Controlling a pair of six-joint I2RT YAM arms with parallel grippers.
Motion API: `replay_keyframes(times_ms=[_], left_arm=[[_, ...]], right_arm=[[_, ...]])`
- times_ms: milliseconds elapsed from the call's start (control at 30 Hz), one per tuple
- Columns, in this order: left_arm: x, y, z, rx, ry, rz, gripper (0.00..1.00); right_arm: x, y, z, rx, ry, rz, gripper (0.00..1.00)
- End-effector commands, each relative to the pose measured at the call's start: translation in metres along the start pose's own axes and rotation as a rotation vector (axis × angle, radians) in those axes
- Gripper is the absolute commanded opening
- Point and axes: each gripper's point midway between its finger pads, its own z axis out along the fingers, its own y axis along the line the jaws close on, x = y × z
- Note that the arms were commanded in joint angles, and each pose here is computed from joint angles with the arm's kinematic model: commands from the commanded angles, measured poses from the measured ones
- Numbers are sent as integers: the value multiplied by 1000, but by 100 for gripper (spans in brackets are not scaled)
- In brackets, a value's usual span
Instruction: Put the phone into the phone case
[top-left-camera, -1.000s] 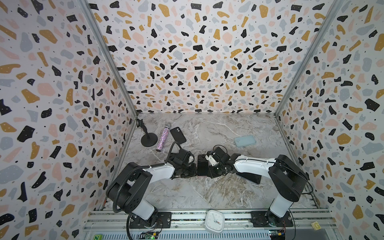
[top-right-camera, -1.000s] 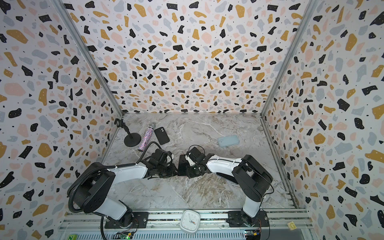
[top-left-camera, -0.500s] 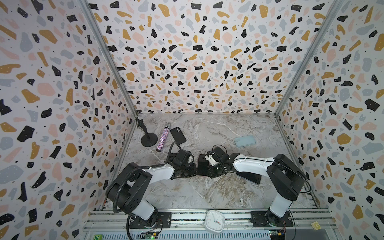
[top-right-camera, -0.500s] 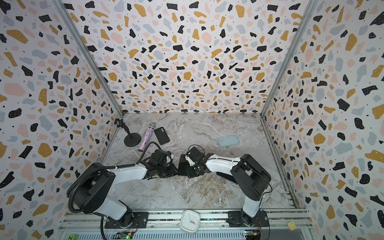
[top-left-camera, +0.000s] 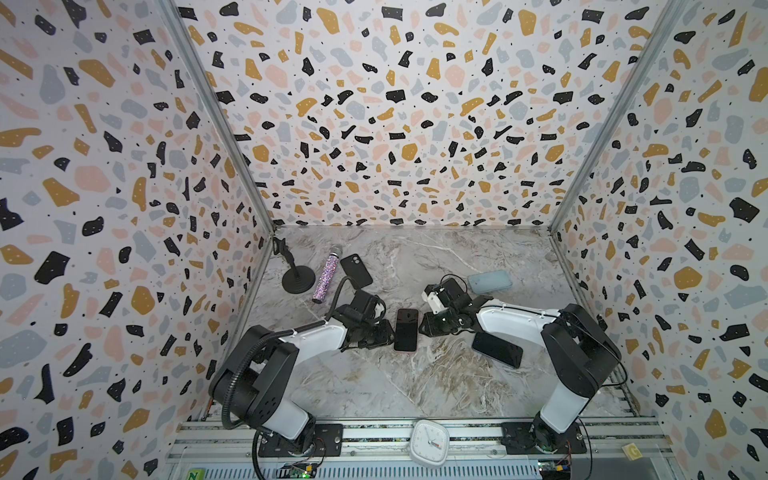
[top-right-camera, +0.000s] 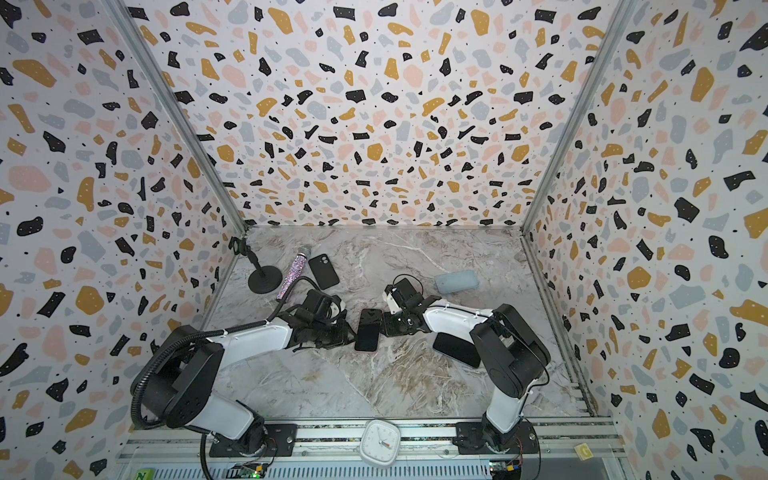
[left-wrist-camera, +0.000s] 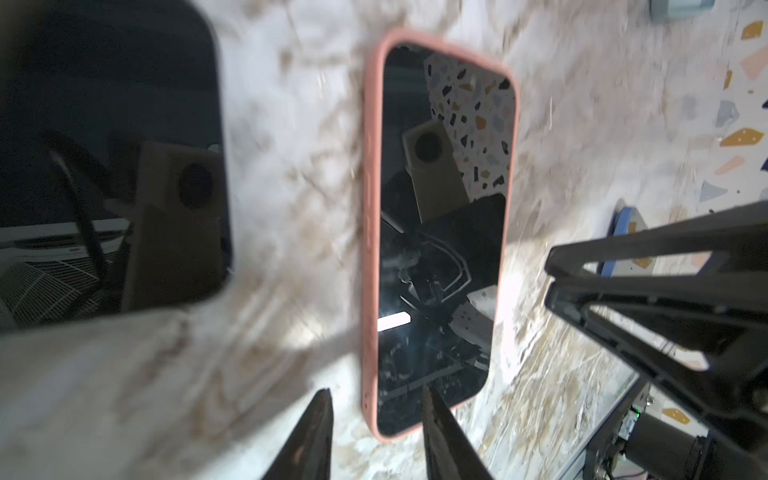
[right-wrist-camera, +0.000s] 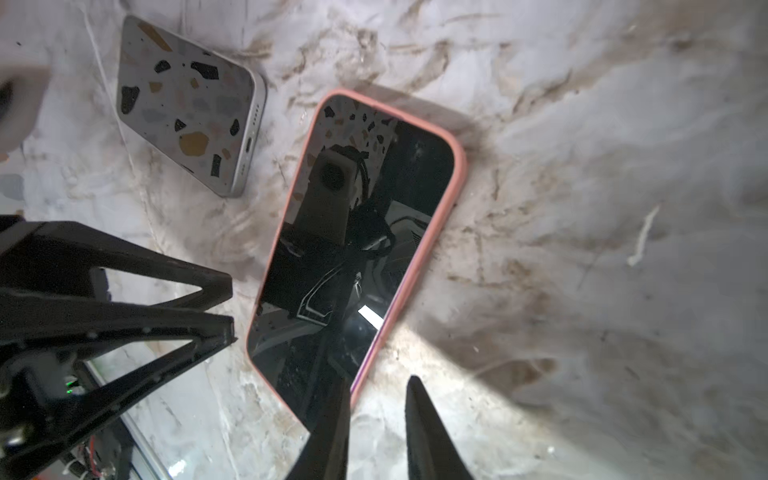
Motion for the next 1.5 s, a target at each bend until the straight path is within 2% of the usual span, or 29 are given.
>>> replay_keyframes(times_ms=[0,167,433,667,1167,1233,1333,1467], left_arm=[[-13,-1,-1,-25,-7,39,37],[-12,-5,9,16,19,23,37],[4,-6,23,50,51,5,36],[19,-13,33,74,74,6,31],[22,-24,33,86,66,23,28],[21,-24,31,76,58,29,28],[12,-18,20,-6,28,57,28],[-4,-25,-3,-128,-33,113,38]], right_arm=[[-3,13,6,-59,4,15,30],[-7,7,10,-34,9,31,32],[12,-3,27,-9,63,72,32],[22,-4,35,-5,87,85,24],[33,-1,40,-10,104,94,10],[30,0,35,-1,93,91,9],[15,8,17,1,41,53,12],[-11,12,-16,25,-62,8,22]])
